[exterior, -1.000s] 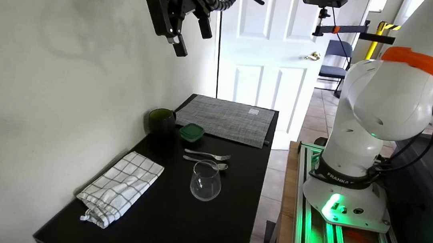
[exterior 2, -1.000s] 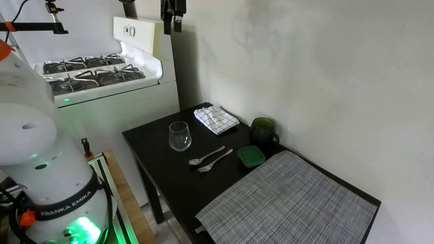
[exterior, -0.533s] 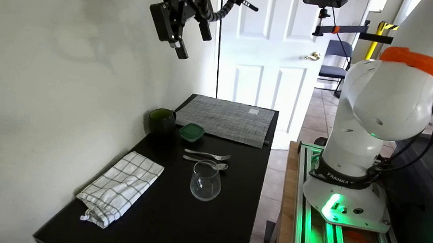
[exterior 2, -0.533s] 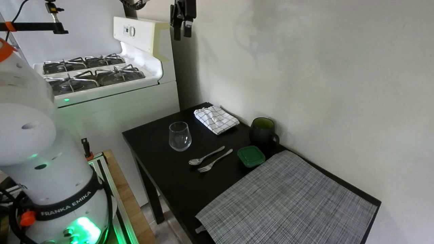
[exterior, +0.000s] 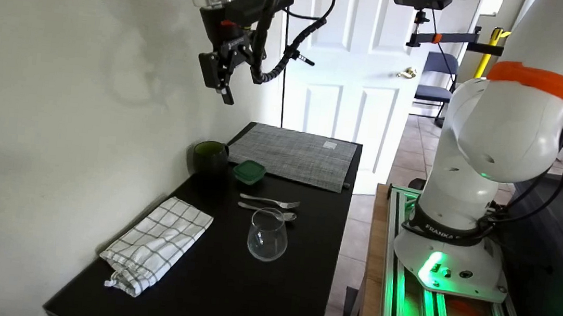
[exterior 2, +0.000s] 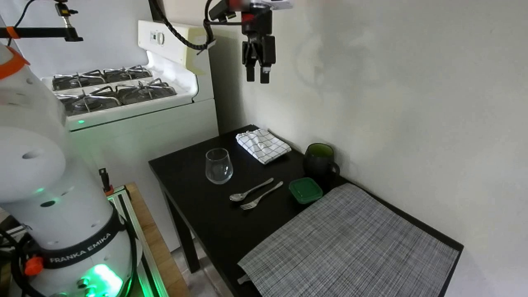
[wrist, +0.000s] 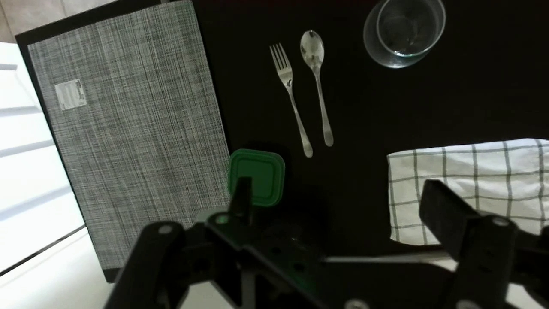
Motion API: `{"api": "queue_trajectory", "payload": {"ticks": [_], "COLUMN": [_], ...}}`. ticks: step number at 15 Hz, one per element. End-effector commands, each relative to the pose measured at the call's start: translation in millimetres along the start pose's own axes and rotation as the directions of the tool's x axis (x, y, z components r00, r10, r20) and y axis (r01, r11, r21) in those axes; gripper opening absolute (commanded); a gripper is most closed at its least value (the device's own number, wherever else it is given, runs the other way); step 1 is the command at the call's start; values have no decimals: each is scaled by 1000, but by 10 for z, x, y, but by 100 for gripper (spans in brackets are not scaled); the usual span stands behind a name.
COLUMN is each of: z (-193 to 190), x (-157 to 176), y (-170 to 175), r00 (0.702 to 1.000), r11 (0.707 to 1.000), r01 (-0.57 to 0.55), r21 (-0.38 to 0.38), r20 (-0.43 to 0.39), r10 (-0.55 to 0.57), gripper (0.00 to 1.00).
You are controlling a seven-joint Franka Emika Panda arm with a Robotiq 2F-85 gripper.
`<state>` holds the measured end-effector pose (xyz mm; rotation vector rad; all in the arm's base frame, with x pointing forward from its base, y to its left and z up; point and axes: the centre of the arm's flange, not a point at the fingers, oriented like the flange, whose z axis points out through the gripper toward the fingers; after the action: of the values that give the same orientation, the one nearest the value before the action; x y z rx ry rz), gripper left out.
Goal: Put the fork in the cup
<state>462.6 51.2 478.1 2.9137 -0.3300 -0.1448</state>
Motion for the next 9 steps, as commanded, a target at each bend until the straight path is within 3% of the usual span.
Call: {"api": "queue_trajectory", "payload": {"ticks": [1, 9], "z": [444, 1172], "x": [55, 162], "y": [94, 332], "r00": [999, 997], "r11": [999, 995], "r01": [-42, -75], "r21": [21, 60], "r20": [-6, 31], "r10": [42, 73], "gripper": [100, 100]}}
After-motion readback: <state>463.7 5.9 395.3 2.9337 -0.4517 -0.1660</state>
